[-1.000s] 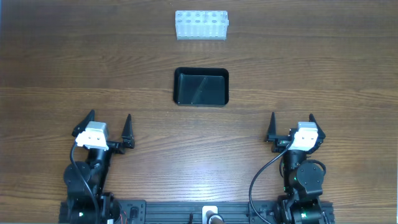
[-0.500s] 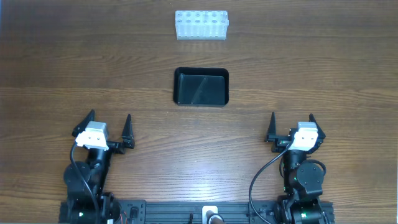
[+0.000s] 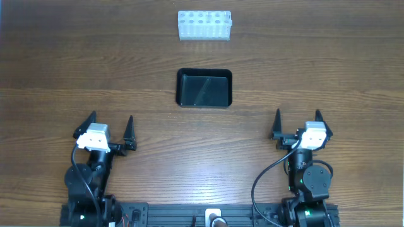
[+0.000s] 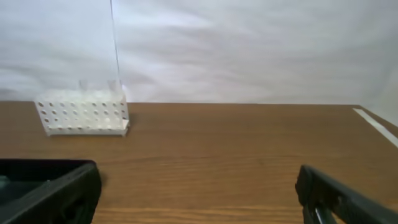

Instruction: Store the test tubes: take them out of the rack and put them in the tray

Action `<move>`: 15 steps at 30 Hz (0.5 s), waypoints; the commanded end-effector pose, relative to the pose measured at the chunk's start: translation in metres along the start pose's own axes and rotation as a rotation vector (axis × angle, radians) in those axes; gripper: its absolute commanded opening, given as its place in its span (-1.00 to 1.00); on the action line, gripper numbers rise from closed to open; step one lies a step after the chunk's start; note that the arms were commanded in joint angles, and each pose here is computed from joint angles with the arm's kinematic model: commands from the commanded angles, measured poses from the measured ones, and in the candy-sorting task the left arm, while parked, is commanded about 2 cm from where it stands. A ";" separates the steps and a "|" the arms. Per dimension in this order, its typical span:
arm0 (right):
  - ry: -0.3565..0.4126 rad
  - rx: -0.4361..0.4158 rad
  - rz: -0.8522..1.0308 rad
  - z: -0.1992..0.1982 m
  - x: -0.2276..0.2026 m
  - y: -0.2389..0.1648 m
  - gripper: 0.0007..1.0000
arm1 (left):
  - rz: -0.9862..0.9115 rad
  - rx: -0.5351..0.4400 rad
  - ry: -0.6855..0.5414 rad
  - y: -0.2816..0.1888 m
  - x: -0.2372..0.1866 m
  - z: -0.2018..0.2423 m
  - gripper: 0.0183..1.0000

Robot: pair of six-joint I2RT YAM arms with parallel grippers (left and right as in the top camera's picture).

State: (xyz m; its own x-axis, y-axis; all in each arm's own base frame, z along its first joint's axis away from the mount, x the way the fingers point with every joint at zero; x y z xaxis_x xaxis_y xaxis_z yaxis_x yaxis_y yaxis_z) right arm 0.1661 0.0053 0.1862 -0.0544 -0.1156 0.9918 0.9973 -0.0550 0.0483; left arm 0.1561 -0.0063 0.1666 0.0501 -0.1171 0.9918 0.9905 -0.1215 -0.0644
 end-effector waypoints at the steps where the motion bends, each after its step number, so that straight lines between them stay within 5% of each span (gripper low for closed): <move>1: 0.008 0.046 0.049 0.007 -0.003 0.013 0.98 | -0.007 -0.019 0.012 0.000 -0.001 -0.002 1.00; 15: -0.009 0.260 0.357 0.084 0.013 0.119 0.98 | -0.007 -0.019 0.012 0.000 -0.001 -0.002 1.00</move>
State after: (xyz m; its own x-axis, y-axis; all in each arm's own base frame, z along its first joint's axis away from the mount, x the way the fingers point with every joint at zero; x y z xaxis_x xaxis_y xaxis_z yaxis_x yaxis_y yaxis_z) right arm 0.2691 0.0582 0.2125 0.2544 -0.0730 0.9643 0.9564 0.1668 -0.2397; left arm 0.1560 -0.0068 0.1668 0.0483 -0.1167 0.9920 0.9898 -0.1275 -0.0632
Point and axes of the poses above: each gripper's point midway between its finger pads, its own y axis out along the fingers, its own z axis along the line the jaws close on, x = y × z, the point moved 9 cm from there along -y, back along the fingers, and after that the axes turned 8 degrees about y, right-handed, at the moved point
